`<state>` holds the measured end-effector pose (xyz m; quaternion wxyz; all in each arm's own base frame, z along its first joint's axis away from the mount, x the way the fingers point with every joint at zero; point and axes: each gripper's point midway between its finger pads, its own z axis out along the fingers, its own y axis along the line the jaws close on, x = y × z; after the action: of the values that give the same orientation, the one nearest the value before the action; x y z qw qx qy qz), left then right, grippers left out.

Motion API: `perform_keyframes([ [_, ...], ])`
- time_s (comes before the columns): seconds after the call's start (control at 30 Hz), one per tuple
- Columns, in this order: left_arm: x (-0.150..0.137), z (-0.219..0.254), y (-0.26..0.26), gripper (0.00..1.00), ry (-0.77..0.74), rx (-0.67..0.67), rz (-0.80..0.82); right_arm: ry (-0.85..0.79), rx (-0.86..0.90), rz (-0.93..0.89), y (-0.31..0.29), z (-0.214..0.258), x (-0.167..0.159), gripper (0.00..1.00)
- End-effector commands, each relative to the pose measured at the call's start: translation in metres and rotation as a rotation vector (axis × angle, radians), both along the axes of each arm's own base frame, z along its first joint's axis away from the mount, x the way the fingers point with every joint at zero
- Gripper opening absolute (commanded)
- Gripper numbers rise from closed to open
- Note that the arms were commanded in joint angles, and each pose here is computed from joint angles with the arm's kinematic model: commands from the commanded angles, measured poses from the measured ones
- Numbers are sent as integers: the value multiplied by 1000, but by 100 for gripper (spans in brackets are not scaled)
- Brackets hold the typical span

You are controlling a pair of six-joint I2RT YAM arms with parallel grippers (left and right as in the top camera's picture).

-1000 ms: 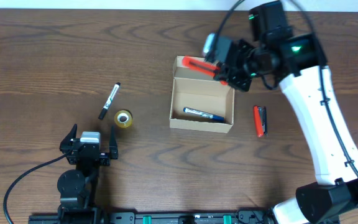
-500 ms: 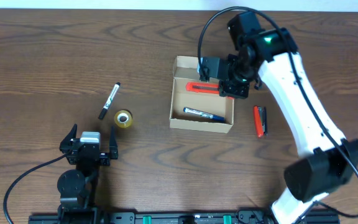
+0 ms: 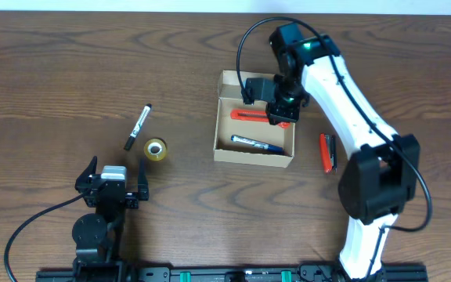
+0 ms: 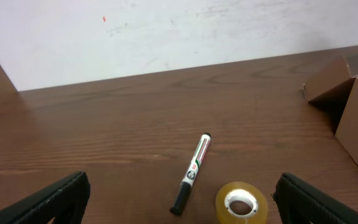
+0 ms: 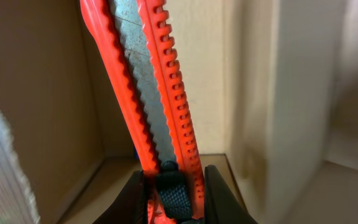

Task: Pack container
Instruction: 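Carry the box cutter with the right gripper and lower it into the box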

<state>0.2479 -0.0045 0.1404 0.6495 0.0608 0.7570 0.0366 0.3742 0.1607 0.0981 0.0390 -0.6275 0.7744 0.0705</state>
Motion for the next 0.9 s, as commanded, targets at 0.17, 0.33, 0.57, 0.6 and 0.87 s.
perform_keyframes([
  [0.17,-2,-13,0,95,43,-5,0,110,-44,-48,6,-45,-5,1],
  [0.33,-2,-13,0,95,43,-5,0,132,-44,-47,7,-54,-7,1],
  [0.57,-2,-13,0,95,43,-6,1,135,-46,-72,8,-55,-7,20],
  [0.6,-2,-13,0,95,43,-5,0,136,-47,-80,8,-55,-7,22],
  [0.87,-2,-12,0,95,42,-5,0,141,-51,-94,8,-55,-8,32],
])
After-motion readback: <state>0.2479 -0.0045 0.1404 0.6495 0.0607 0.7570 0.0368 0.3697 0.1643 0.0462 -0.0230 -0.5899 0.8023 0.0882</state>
